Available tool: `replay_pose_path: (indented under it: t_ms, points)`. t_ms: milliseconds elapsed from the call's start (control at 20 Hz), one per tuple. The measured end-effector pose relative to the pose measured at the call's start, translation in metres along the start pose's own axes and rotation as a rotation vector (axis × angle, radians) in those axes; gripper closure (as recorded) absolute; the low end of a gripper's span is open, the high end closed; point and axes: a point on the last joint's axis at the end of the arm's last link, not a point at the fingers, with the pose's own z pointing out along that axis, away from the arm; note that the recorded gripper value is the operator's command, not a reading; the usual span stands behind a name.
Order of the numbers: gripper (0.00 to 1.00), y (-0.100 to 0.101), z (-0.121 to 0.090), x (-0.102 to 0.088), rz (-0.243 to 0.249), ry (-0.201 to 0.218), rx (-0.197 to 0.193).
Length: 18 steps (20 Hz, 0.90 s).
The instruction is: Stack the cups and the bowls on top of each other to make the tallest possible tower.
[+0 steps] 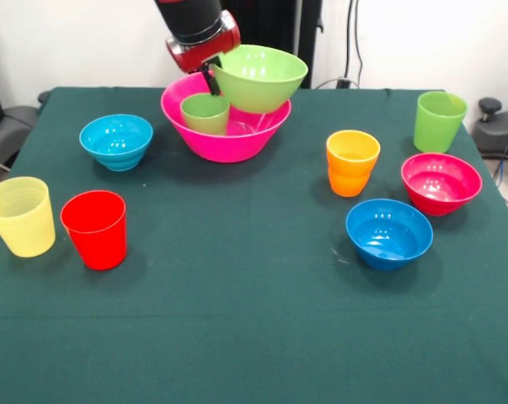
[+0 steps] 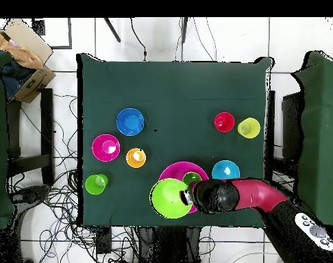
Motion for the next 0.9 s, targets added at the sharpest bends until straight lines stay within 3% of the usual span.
replay_pose_path:
  t_ms: [350,900]
  points:
    - [1.0,-0.015,-0.007,-0.002,0.019,-0.048,-0.033]
    - [1.0,-0.011,-0.014,-0.014,-0.026,-0.052,-0.034]
